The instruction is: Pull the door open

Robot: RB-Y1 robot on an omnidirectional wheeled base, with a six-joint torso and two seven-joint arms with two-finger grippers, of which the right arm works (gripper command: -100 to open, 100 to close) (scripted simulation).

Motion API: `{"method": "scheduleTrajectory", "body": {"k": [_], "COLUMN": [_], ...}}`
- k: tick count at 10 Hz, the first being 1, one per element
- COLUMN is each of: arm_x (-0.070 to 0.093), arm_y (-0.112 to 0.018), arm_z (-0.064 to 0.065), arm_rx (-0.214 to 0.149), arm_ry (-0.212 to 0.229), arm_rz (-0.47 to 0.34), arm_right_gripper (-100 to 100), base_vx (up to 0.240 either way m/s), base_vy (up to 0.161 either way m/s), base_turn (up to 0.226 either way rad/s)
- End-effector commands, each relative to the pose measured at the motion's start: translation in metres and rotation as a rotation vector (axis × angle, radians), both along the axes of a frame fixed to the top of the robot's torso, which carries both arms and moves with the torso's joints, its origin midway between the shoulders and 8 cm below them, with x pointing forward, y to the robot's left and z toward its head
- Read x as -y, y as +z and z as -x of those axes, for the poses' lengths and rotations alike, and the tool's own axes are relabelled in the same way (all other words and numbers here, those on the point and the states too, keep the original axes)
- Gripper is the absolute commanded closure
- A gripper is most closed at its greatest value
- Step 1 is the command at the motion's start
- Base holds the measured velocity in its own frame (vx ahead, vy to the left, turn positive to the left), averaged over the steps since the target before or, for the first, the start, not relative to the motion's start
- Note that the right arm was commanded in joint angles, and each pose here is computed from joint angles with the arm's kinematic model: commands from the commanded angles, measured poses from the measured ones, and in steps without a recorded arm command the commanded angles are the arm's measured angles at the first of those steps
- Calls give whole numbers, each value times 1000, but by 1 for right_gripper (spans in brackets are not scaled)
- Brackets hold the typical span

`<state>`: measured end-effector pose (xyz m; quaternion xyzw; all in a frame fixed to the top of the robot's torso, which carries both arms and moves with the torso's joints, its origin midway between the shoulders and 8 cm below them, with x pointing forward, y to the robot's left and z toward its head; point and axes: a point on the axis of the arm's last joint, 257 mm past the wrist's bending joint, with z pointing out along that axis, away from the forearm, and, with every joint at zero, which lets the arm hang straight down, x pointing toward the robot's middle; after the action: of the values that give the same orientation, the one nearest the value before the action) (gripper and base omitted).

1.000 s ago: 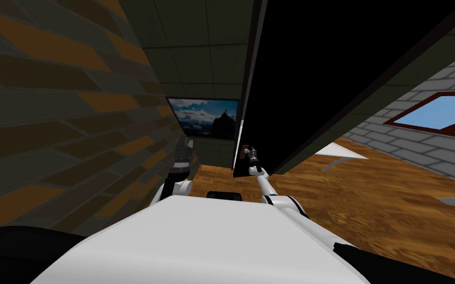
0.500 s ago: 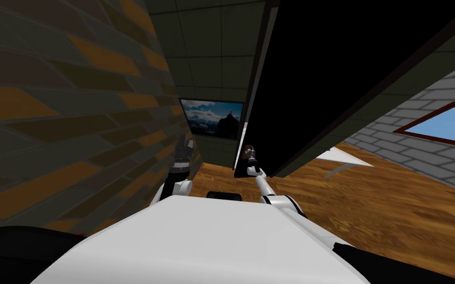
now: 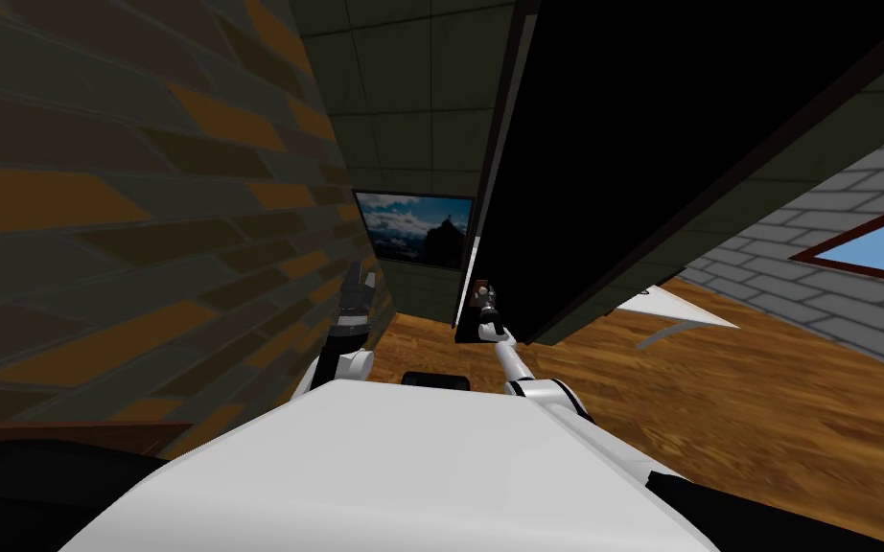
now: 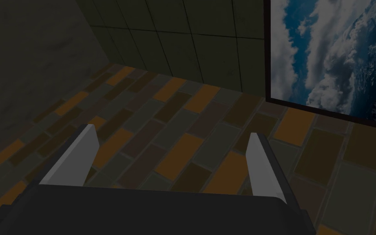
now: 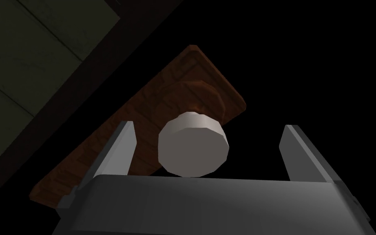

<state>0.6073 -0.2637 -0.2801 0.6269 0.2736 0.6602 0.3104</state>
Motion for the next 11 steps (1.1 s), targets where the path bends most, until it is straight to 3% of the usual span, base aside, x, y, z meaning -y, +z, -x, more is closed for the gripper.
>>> {"method": "scheduleTrajectory", "body": {"k": [1,2,4,7,11], "arm_x": [-1,-1,-4,-6,-10], "arm_y": [-1,-1,-3,-4,-7], "arm_z": [0,0,-1,-1,-1], "arm_rx": [-2,-2,-5,-7,-12], "arm_ry": [0,0,-1,0,-2], "arm_rz": [-74,-79,-188,-266,-445], "arm_right_gripper": [-100,-100,-100,-100,-100], "base_vx": [-54,-42,-62,-56,-65], "base_vy": [-40,-30,-53,-42,-44], "base_turn": [59,32,77,45,62]}}
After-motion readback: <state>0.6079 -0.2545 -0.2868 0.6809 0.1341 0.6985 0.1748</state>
